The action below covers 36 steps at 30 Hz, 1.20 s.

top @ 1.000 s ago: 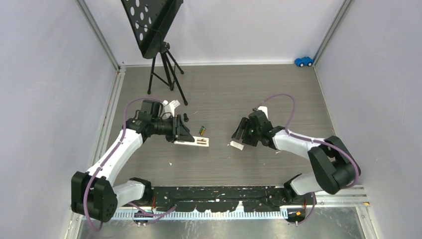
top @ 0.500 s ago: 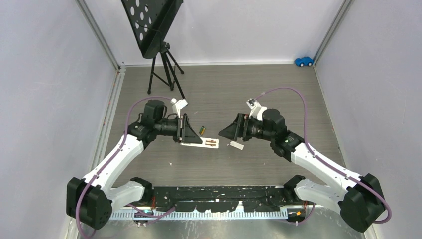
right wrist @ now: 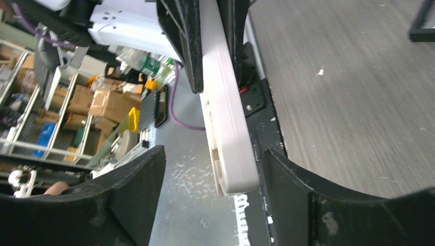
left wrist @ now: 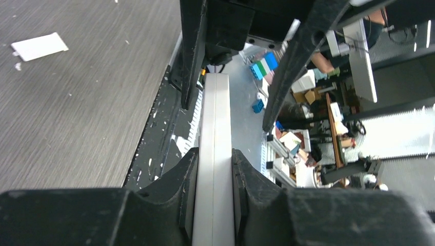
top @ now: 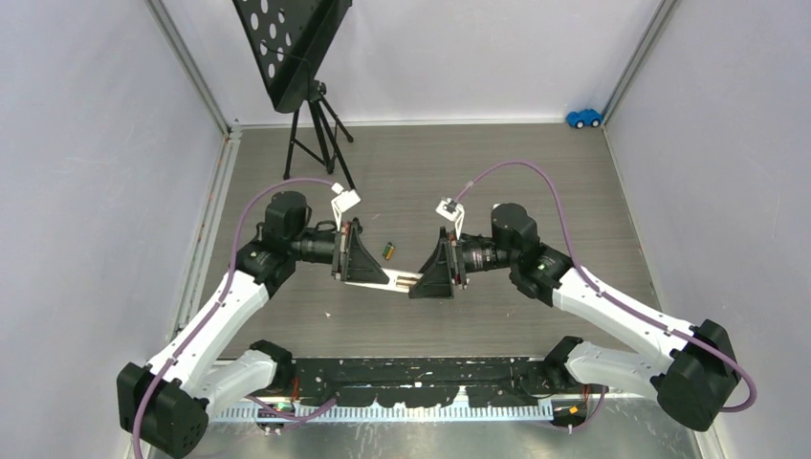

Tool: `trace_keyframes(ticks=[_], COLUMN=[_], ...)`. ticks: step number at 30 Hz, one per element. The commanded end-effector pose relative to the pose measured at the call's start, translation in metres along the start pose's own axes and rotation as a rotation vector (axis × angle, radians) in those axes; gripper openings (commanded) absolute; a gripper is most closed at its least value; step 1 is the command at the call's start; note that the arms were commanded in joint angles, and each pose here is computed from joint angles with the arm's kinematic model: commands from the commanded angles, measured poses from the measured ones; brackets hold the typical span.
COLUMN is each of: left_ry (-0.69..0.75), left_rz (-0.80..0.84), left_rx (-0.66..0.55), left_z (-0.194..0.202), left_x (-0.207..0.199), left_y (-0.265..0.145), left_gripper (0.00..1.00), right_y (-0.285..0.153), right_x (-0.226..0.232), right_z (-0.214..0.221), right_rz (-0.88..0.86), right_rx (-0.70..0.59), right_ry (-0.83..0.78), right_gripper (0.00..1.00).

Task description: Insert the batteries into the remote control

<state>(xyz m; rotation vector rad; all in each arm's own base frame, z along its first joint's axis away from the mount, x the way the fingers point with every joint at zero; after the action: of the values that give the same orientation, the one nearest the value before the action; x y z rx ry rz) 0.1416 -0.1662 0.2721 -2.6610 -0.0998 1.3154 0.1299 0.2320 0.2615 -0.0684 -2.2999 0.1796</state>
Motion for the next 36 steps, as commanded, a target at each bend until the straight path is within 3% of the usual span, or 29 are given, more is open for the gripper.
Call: trace_keyframes(ticks=[1, 9, 15, 19, 20, 24, 27, 30, 36], left_ry=[0.135, 0.19, 0.217, 0.236, 0.239, 0.243, 0.162, 0.065, -0.018], left_rz=[0.124, 0.156, 0.174, 0.179, 0.182, 0.145, 0.029, -0.042, -0.102], left_rx=[0.041, 0.041, 0.039, 0.029, 0.024, -0.029, -0.164, -0.28, -0.462], left_z=[0.004, -0.001, -0.007, -0.01, -0.011, -0.021, -0.037, -0.049, -0.06], left_x=[-0.022, -0.034, -0.043, -0.048, -0.049, -0.054, -0.05, -0.043, -0.038], left_y=[-0.008, -0.012, -0.014, -0.015, -0.015, -0.014, -0.01, -0.007, -0.008], left_gripper=[0.0, 0.0, 0.02, 0.07, 0.11, 0.5, 0.74, 0.82, 0.86], right_y=[-0.003, 0.007, 0.011, 0.011, 0.011, 0.011, 0.011, 0.01, 0.0], right_x=[0.03, 0.029, 0.035, 0.041, 0.042, 0.044, 0.039, 0.038, 0.04], right_z=[-0.018, -0.022, -0.027, -0.029, -0.03, -0.034, -0.039, -0.047, -0.058], right_rz=[-0.171, -0.184, -0.213, -0.231, -0.23, -0.2, -0.114, -0.036, 0.071], right_rx=[0.028, 0.125, 0.121, 0.112, 0.108, 0.069, 0.006, -0.081, -0.285], right_ry=[-0.141, -0.151, -0.17, -0.179, -0.177, -0.179, -0.177, -0.165, -0.153], right_gripper=[0.7, 0.47, 0.25, 0.18, 0.15, 0.08, 0.05, 0.04, 0.04])
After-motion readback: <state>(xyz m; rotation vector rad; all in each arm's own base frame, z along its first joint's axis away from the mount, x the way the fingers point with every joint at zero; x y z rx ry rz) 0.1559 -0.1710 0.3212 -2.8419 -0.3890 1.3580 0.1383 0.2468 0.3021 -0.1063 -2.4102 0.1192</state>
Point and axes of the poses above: each gripper's point midway between its finger pads, its own y axis out along the fingers, its own x axis along the line the jaws close on, z = x × y, the point moved 8 cm from there along -y, back along the fingers, and after that the axes turned 2 degrees about y, right-handed, at the moved point
